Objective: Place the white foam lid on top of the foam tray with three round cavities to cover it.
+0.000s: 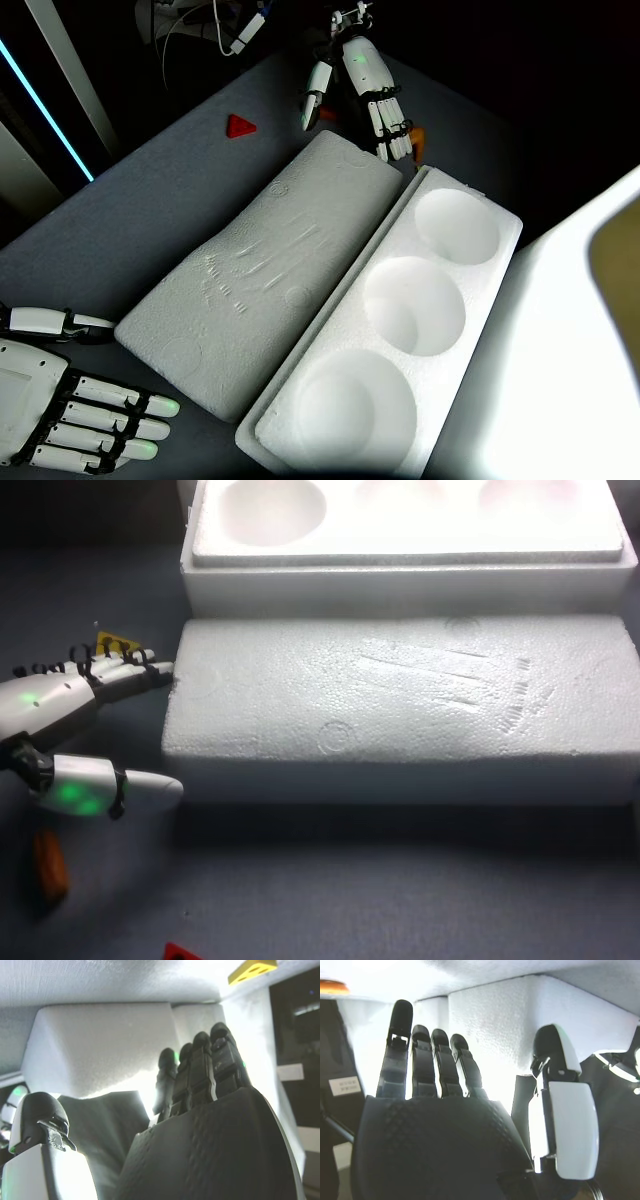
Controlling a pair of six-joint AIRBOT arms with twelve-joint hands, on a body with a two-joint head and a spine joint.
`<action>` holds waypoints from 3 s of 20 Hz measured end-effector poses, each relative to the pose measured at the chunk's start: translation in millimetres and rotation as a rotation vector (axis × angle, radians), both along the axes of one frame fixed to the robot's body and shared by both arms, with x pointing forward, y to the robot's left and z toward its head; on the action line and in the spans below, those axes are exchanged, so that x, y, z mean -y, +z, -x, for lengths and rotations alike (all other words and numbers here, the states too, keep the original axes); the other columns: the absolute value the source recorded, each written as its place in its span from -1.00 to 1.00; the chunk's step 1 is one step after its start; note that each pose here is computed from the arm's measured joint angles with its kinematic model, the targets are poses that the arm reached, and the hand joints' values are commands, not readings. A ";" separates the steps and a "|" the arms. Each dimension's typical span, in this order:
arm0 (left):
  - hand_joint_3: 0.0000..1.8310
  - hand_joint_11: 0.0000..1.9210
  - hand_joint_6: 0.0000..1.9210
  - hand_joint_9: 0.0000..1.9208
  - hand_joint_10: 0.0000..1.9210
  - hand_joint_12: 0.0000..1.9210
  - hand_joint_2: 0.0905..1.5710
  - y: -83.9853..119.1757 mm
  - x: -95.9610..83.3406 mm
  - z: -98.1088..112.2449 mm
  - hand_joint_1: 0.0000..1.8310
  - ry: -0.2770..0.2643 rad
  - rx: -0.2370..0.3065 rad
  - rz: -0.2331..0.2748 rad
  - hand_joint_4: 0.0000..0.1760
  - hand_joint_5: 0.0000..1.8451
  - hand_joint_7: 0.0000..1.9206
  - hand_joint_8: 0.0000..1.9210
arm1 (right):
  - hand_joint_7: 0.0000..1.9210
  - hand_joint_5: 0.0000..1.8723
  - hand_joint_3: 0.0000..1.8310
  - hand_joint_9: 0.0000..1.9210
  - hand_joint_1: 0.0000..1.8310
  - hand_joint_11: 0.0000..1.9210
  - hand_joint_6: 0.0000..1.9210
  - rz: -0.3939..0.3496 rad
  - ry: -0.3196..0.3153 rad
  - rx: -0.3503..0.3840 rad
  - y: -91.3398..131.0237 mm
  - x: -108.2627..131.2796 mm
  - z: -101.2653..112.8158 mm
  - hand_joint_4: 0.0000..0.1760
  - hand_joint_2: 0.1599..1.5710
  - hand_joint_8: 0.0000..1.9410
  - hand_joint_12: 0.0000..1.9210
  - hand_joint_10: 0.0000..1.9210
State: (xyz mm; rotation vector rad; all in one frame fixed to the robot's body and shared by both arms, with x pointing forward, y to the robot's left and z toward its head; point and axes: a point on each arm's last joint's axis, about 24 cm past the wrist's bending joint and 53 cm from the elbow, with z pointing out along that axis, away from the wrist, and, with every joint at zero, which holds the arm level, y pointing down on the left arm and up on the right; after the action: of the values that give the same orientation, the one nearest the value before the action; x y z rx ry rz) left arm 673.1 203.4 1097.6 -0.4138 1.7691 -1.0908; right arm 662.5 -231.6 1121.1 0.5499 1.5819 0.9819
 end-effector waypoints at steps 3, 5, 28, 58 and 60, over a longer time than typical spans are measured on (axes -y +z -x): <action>-1.00 -1.00 -1.00 -1.00 -1.00 -1.00 0.16 -5.7 4.6 0.0 -0.44 -0.001 -0.013 0.011 -1.00 -0.84 -1.00 -1.00 | -1.00 -1.00 -0.99 -1.00 -0.40 -1.00 -1.00 -0.013 -0.008 0.001 -0.1 -0.3 -3.5 -1.00 0.46 -1.00 -1.00 -1.00; -1.00 -1.00 -1.00 -1.00 -1.00 -1.00 0.17 -7.6 5.9 -0.3 -0.47 -0.001 -0.017 0.016 -1.00 -0.82 -1.00 -1.00 | -1.00 -1.00 -0.99 -1.00 -0.37 -1.00 -1.00 -0.015 -0.006 -0.001 -0.8 -1.2 -3.5 -1.00 0.46 -1.00 -1.00 -1.00; -0.99 -1.00 -1.00 -1.00 -1.00 -1.00 0.25 33.5 7.4 48.1 -0.49 -0.037 0.065 0.203 -0.91 -0.79 -1.00 -1.00 | -0.94 -0.87 -1.00 -1.00 -0.59 -1.00 -1.00 -0.101 0.004 0.104 43.5 6.6 43.9 -1.00 0.47 -0.99 0.50 -0.74; -0.99 -1.00 -0.98 -1.00 -1.00 -1.00 0.32 134.7 8.8 -57.1 -0.36 0.065 0.301 0.357 -1.00 -0.71 -0.97 -0.99 | -0.87 -0.90 -1.00 -1.00 -0.62 -1.00 -0.91 -0.125 -0.057 0.308 145.9 20.4 -46.1 -1.00 0.61 -0.95 0.70 -0.55; -0.99 -1.00 -0.99 -1.00 -1.00 -1.00 0.33 135.5 10.2 -65.4 -0.35 0.075 0.292 0.359 -1.00 -0.73 -0.98 -1.00 | -0.93 -0.95 -0.99 -1.00 -0.64 -1.00 -0.92 -0.125 -0.058 0.292 144.2 19.6 -51.8 -1.00 0.62 -0.98 0.65 -0.76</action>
State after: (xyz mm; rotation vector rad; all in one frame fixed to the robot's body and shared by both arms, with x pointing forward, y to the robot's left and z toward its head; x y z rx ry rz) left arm 738.5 193.2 1233.1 -0.5041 1.2953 -1.3456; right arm 714.3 -251.2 1265.4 0.5097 1.2456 1.0708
